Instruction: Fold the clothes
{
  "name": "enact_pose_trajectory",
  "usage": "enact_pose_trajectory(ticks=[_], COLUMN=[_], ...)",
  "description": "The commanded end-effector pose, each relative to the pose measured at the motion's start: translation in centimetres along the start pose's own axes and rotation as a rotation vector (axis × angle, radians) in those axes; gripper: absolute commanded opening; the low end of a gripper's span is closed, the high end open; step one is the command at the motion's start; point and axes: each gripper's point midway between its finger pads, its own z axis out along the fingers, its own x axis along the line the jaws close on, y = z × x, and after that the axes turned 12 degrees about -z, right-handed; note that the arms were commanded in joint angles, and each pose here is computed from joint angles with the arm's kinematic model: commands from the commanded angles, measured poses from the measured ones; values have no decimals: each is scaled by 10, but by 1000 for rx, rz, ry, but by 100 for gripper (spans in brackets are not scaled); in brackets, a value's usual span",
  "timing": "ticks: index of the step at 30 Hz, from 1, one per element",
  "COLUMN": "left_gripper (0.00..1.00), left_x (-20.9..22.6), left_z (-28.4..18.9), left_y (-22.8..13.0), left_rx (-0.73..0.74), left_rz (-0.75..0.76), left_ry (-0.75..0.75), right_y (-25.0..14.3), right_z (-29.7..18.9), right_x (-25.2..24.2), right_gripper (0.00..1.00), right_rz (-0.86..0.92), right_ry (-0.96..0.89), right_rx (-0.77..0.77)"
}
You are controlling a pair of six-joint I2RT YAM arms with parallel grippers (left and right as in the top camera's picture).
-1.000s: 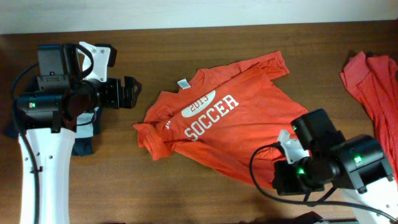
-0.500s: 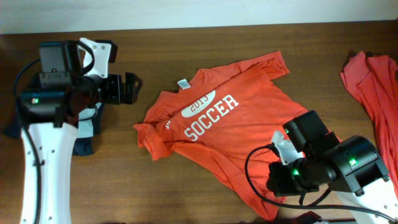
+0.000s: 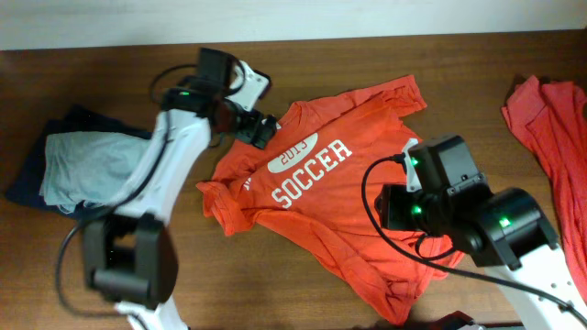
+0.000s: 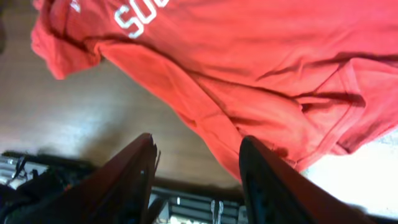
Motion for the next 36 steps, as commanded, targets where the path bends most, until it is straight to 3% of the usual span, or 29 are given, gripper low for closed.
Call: enact_pose_trajectory(ticks=[1,5,7,9,14,19,22,24,26,29,36], left_gripper=[99,91,77,74,47,22,2,1,0,1,0], left_x=[12,16,19,20,22,26,29,40,66,128,228], left_z=[43,80,94,101,112,132,142,143,139,117,76], left_y=[-9,-16,-16,-14,-17,-40,-51,-51,-45,-39,-82], left_rx=[52,72,66,52,54,130,160,161,139,77,45], left_rz=[112,160,161,164,163,148,142,136,48,-219,-741], left_ry=[52,46,47,48,47,38,39,88,218,447,602], right_y=[-1,-2,-2,-2,-2,-2,-2,-2,-2,-1,3], right_z=[6,11,13,13,13,13,13,13,13,13,15], right_x=[-5,-6,-6,-6,-6,-7,-7,-7,-7,-9,-26], right_gripper=[47,47,48,48,48,48,48,48,48,48,51], right_rz=[15,17,17,17,17,18,18,18,17,17,15], right_ry=[-40,-45,-47,-48,-48,-52,-52,-52,-56,-66,-164], right_rx=[23,43,50,51,51,50,50,49,48,45,31])
